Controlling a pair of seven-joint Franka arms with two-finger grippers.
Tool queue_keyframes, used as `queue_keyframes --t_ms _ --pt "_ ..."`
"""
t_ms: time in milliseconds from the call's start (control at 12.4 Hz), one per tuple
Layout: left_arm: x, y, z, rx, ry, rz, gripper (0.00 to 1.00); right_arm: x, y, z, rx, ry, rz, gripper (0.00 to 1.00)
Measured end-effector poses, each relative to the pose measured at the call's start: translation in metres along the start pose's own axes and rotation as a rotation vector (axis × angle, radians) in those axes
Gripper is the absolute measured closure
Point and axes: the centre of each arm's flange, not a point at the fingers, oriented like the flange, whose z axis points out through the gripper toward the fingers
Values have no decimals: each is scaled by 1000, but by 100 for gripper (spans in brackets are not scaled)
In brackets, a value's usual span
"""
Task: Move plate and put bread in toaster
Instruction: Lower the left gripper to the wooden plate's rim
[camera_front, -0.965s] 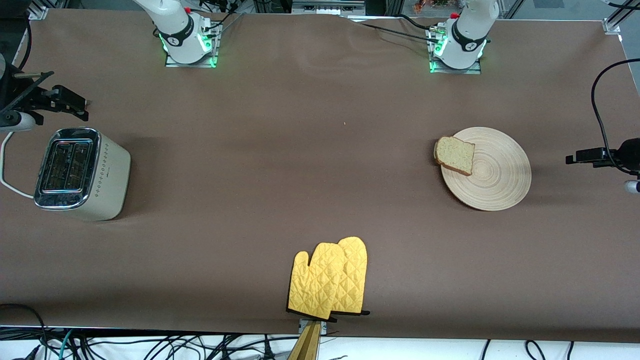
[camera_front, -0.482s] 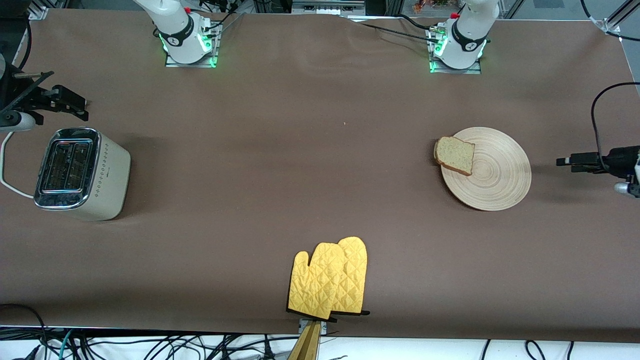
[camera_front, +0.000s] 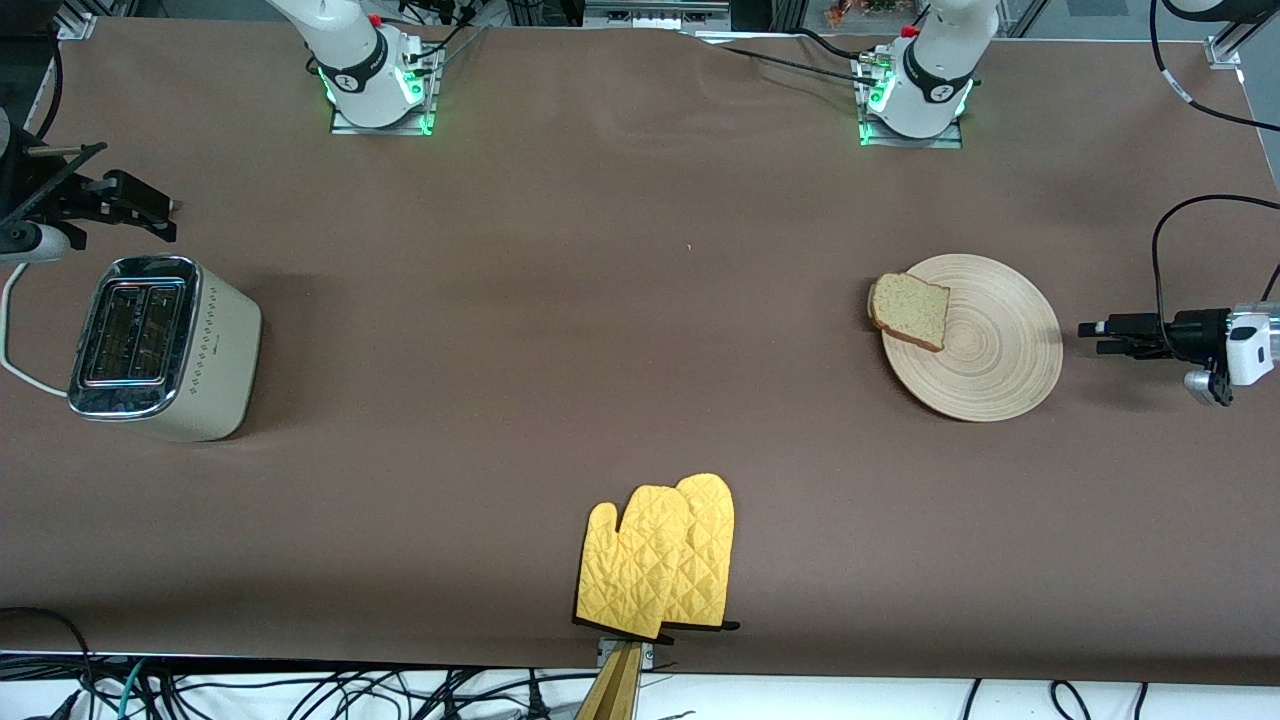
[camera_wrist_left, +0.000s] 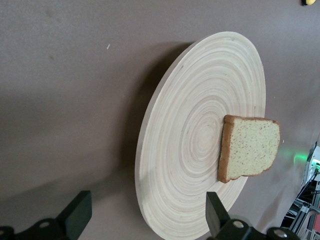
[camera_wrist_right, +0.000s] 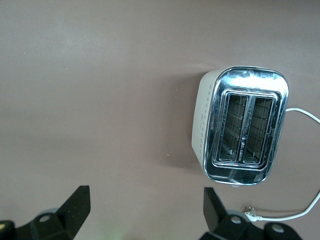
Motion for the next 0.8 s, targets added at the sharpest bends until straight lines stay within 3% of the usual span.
queue_keyframes --t_ms 322,724,804 --pt "0 -18 30 -90 9 -2 2 0 0 0 0 0 1 0" --pt "16 -9 81 -222 -30 9 1 0 0 0 0 -2 1 0" --pt "19 -8 88 -230 -38 11 7 -1 0 1 1 -10 1 0"
